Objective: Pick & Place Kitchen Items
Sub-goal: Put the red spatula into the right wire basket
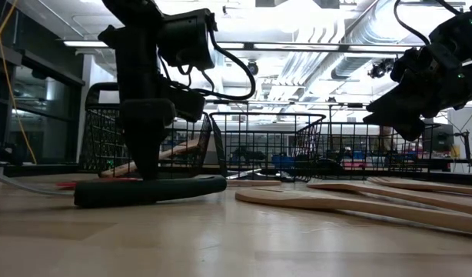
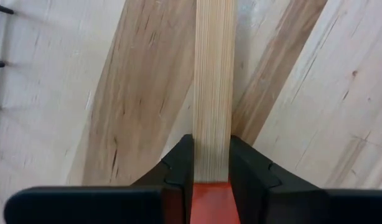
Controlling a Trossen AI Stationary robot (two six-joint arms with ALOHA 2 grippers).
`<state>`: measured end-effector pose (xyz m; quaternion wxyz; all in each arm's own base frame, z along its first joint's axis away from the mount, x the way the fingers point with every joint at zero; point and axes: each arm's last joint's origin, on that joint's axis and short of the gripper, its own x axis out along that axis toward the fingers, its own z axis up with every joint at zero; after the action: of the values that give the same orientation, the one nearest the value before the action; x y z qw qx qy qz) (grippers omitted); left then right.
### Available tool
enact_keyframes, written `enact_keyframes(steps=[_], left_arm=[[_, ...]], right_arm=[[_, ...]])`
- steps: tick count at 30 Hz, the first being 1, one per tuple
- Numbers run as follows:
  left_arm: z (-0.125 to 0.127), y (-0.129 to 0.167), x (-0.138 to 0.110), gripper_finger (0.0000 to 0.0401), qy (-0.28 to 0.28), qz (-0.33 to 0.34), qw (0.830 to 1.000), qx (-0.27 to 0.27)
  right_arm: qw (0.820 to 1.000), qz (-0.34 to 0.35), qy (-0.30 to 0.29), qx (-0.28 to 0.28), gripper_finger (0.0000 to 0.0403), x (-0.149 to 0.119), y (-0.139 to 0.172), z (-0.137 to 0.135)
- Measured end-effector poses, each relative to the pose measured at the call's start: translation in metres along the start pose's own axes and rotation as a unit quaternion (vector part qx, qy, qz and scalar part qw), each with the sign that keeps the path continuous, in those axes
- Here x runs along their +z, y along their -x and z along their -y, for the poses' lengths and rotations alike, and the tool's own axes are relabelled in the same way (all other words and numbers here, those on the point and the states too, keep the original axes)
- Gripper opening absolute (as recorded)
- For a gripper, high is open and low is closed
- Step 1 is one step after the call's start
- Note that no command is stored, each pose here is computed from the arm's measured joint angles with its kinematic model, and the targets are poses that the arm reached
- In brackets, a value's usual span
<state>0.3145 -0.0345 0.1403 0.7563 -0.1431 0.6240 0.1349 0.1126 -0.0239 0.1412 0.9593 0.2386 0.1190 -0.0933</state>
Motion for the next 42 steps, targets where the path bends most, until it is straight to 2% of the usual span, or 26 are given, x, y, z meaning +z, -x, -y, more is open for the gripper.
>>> enact_keyframes(steps=[13,26,32,37,39,42], left_arm=[[0.005,0.011,0.009,0.0071,-0.002,-0.006,1.000,0.000],[0.020,0.030,0.020,0.0070,-0.039,0.003,0.999,-0.037],[0.023,0.037,0.026,0.0070,-0.050,0.015,0.998,-0.047],[0.027,0.048,0.034,0.0070,-0.064,0.032,0.996,-0.055],[0.029,0.053,0.038,0.0070,-0.068,0.041,0.995,-0.059],[0.031,0.061,0.043,0.0070,-0.079,0.053,0.993,-0.064]], right_arm=[[1.000,0.000,0.000,0.000,0.0151,0.000,0.000,0.000],[1.000,0.000,0.000,0.000,0.0151,0.000,0.000,0.000],[0.998,0.000,0.056,0.000,0.0151,0.000,0.000,0.000],[0.997,0.000,0.073,-0.001,0.0151,0.000,0.000,0.000],[0.995,0.000,0.101,0.000,0.0151,0.000,0.000,0.000],[0.996,0.000,0.088,0.001,0.0151,0.000,0.000,0.000]])
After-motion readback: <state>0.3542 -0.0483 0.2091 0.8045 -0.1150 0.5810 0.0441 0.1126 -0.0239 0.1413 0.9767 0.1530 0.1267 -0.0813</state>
